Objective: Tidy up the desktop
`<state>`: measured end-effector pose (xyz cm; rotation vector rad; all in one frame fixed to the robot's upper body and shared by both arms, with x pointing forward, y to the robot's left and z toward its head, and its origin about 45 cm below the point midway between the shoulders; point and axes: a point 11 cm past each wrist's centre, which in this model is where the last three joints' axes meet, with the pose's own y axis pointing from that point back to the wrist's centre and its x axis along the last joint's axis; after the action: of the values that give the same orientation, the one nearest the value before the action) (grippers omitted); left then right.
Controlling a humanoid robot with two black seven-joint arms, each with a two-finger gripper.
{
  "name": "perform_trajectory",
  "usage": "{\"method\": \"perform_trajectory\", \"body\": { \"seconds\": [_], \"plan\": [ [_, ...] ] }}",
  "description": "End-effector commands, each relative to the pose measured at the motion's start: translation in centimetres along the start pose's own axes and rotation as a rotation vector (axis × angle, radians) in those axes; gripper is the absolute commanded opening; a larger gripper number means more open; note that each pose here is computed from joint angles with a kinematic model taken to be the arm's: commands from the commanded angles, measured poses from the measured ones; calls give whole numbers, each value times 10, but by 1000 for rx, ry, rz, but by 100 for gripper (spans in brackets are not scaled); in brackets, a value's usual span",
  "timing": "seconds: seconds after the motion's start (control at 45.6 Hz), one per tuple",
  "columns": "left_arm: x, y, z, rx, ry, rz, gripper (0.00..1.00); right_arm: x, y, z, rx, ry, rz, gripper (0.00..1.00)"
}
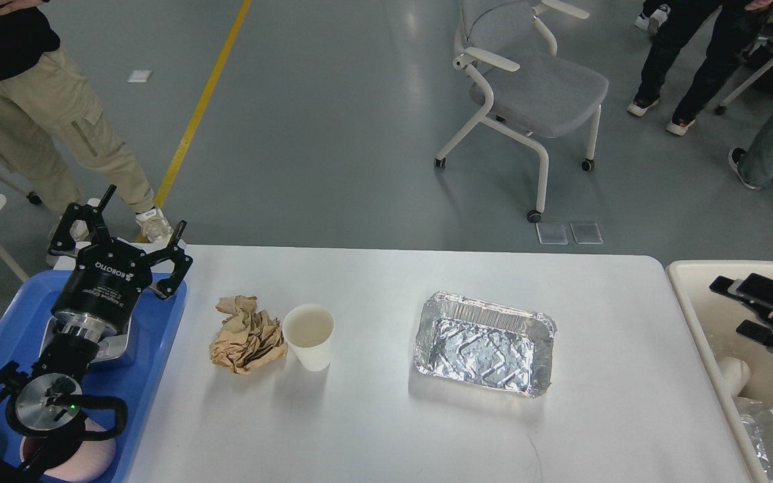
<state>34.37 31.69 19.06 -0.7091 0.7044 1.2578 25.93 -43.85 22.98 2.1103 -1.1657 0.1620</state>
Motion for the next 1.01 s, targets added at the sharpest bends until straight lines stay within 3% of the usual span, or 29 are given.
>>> {"method": "perform_trajectory", "body": {
  "seconds": [0.0,0.198,0.483,0.988],
  "plan": [
    [5,3,8,-7,-20,8,97,-32,-19,19,23,98,-114,100],
    [10,9,14,-23,-23,26,97,-63,-56,28,41,41,-235,100],
    [21,19,29,-68,-24,62,97,-90,-101,20,89,-3,-268,100],
    [30,30,36,-78,-37,86,97,-120,-133,17,127,-94,-261,100]
  ]
}}
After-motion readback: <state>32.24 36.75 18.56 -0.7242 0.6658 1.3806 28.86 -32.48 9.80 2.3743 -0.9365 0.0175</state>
